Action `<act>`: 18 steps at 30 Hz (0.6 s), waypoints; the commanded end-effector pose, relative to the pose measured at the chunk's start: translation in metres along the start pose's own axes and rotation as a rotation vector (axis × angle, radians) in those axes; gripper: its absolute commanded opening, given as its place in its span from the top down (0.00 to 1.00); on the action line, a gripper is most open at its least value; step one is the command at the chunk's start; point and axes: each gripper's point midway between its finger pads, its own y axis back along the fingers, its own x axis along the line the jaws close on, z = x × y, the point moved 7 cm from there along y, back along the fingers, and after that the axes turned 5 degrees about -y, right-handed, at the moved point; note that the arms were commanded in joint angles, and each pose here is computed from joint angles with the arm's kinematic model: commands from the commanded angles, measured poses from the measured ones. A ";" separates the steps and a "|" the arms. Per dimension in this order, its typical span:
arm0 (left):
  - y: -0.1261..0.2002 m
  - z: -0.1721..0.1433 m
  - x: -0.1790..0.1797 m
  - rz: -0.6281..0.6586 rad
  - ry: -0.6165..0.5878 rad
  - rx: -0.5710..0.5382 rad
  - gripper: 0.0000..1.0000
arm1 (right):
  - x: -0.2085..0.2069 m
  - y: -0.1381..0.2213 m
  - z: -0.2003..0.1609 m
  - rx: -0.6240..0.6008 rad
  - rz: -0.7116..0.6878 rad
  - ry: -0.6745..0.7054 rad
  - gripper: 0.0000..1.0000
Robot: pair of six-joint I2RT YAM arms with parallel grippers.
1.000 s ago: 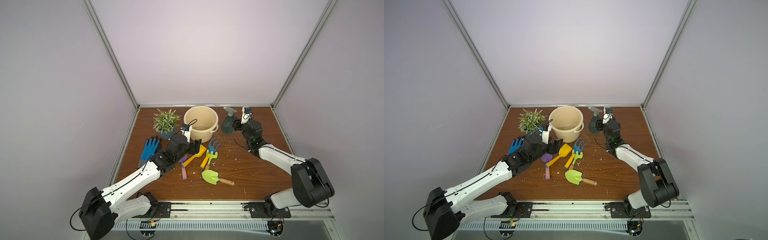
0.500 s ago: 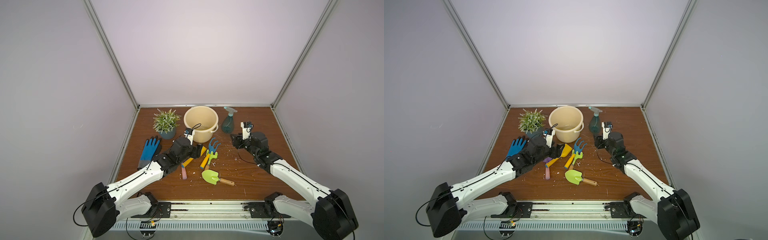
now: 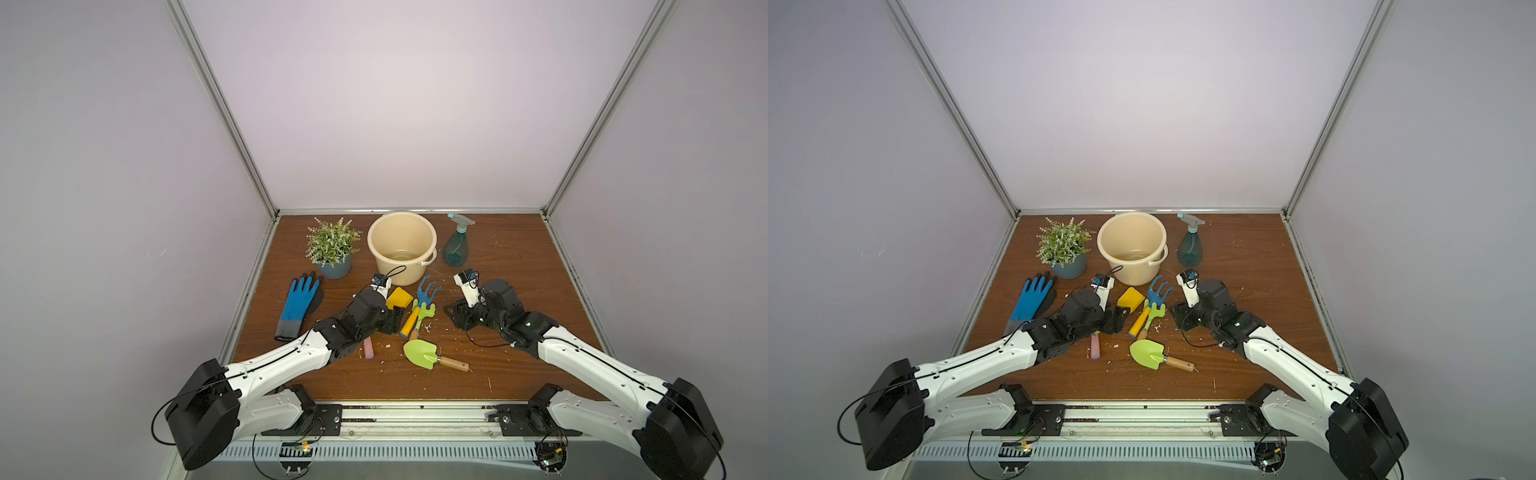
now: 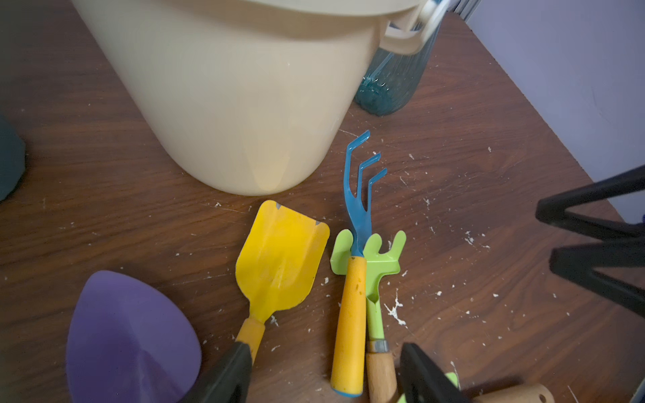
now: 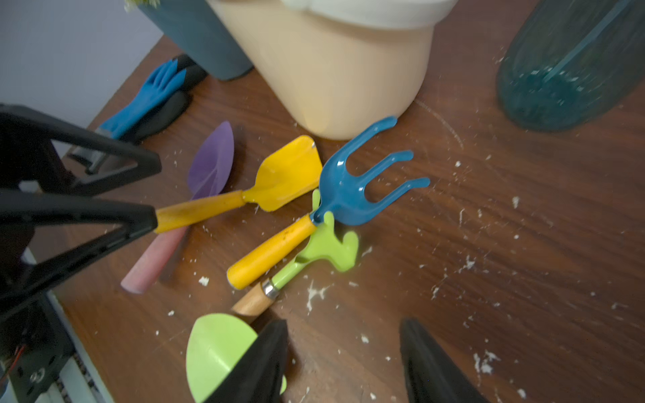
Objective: Organize the gardening tools
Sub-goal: Pick up the gardening tool from the center of the board.
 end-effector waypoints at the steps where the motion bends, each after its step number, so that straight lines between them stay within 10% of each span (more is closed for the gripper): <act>1: -0.001 -0.004 -0.001 -0.009 0.015 0.002 0.28 | 0.014 -0.001 -0.016 0.129 0.042 0.019 0.45; 18: 0.002 -0.009 0.004 0.021 -0.002 0.000 0.27 | 0.050 -0.005 -0.085 0.369 -0.001 0.148 0.44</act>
